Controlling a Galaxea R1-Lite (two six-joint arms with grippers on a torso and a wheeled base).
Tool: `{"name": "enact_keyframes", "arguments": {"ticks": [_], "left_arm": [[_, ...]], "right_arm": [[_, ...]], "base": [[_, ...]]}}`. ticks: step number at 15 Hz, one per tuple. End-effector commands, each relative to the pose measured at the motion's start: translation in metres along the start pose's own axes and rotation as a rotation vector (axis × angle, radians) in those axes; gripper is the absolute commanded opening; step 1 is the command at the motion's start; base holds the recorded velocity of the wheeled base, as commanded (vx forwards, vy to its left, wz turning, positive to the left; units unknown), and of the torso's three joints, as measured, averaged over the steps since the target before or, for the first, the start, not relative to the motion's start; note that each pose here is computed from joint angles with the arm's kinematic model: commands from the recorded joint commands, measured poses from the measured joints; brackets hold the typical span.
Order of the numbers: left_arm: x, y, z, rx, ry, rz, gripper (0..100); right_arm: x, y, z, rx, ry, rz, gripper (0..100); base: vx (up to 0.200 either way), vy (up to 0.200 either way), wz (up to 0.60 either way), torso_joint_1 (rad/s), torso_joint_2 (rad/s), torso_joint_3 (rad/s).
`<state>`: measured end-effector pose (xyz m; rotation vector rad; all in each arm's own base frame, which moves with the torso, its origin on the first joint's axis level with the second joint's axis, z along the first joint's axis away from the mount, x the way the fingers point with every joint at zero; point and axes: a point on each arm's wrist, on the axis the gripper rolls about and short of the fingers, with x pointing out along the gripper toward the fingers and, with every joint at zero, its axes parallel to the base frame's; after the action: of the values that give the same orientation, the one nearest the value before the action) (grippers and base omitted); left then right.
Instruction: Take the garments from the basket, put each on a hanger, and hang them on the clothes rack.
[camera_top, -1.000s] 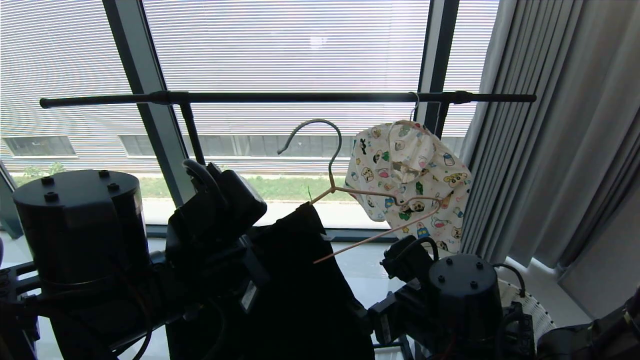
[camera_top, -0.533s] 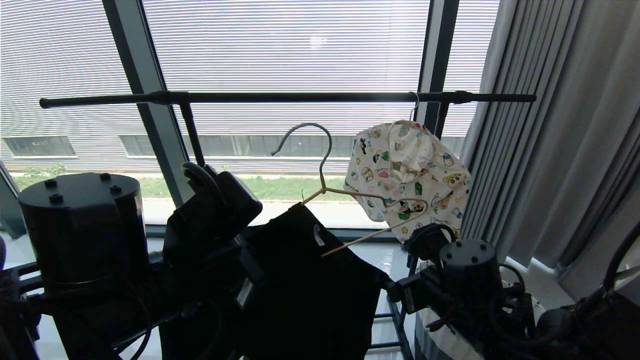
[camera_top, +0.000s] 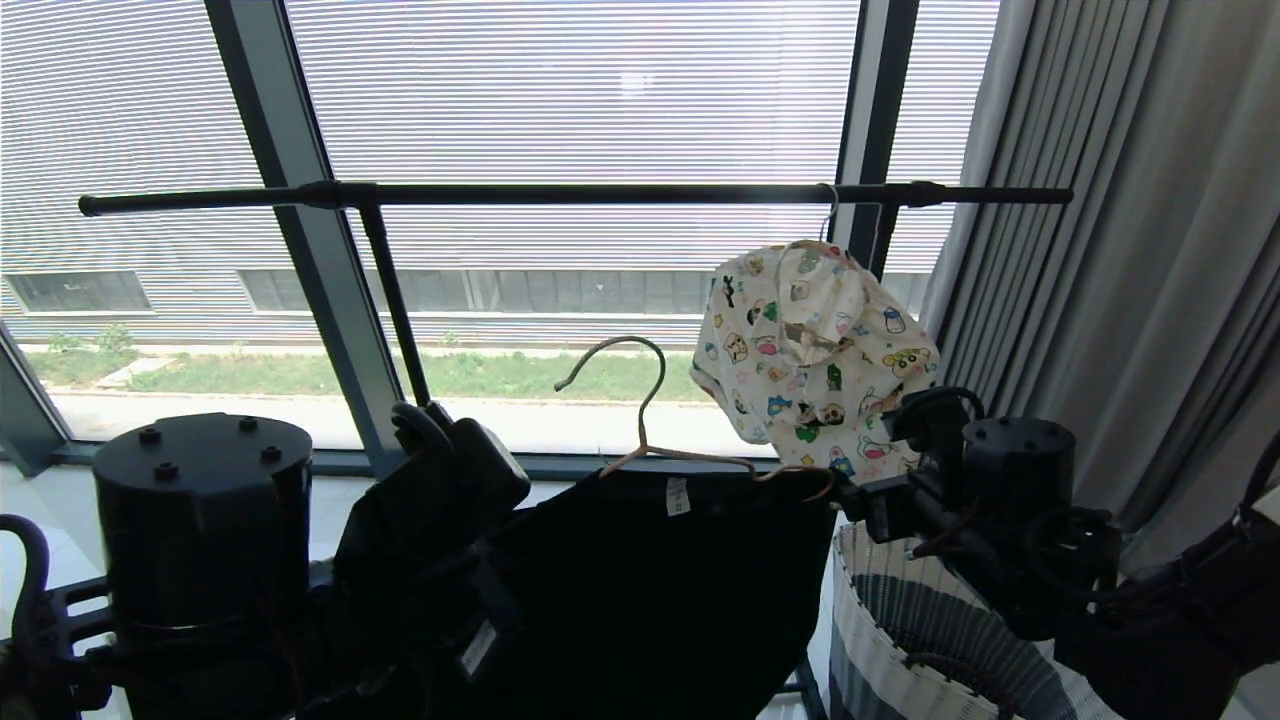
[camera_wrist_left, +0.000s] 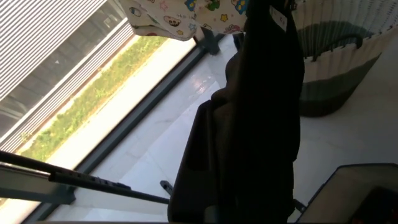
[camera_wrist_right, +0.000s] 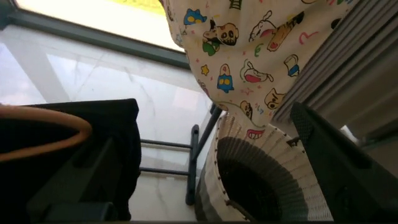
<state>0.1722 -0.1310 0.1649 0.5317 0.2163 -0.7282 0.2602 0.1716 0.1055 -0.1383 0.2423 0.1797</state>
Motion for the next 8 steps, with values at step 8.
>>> {"name": "enact_keyframes", "arguments": {"ticks": [8], "left_arm": [[0.029, -0.009, -0.025, -0.004, 0.167, -0.004, 0]], "right_arm": [[-0.043, -0.026, 0.044, -0.033, -0.093, 0.106, 100]], "base": [[0.000, 0.000, 0.00, 0.000, 0.00, 0.000]]}}
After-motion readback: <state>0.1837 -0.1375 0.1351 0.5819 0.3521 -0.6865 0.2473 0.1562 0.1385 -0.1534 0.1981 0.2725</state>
